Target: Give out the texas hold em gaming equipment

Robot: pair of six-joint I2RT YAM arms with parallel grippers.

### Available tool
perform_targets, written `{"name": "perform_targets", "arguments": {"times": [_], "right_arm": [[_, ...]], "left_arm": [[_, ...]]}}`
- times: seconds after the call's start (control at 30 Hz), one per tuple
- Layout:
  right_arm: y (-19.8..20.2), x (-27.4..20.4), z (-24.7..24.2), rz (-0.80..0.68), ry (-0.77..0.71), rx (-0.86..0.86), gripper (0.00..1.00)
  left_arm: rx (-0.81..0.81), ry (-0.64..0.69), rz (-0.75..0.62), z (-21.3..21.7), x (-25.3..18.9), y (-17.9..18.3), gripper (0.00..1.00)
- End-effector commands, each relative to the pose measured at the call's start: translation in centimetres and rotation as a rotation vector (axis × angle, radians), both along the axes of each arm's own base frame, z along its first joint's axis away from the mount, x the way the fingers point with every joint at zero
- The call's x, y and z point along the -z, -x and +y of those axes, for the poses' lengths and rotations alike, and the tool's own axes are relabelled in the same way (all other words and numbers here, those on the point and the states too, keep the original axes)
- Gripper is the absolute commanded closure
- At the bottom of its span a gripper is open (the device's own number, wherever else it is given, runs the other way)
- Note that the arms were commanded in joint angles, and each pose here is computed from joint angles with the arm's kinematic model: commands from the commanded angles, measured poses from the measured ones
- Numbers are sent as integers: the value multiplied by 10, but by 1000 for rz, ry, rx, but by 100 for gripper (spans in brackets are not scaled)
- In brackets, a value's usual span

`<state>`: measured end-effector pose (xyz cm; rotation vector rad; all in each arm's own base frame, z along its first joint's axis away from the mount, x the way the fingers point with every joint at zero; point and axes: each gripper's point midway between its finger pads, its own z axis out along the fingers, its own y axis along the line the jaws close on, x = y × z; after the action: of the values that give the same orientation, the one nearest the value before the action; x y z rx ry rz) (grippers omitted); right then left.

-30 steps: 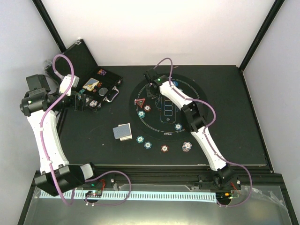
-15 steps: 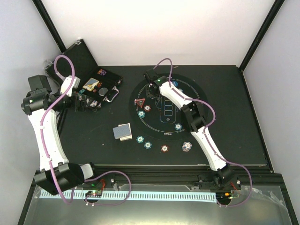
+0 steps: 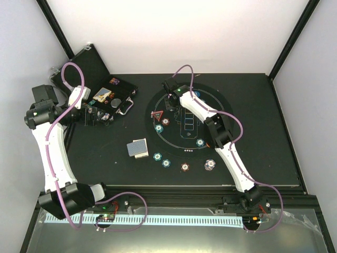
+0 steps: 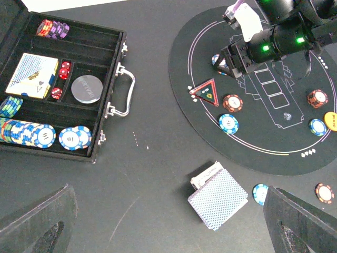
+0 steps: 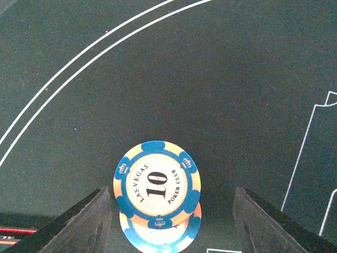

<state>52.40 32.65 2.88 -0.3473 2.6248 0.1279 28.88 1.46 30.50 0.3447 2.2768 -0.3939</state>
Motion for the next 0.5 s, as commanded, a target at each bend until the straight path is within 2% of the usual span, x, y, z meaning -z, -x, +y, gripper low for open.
{"name": "perform_targets", "arguments": {"times": [0.0, 0.13, 0.47], "right_arm": [[-2, -11, 5, -15, -27, -29, 34], [2, 5, 11, 22, -49, -45, 35], [23, 20, 27, 69, -58, -111, 51]], "left_arm": [[0, -24, -28, 3, -6, -1, 1], [-5, -38, -28, 5, -6, -1, 1], [-13, -29, -31, 6, -7, -3, 1]]}}
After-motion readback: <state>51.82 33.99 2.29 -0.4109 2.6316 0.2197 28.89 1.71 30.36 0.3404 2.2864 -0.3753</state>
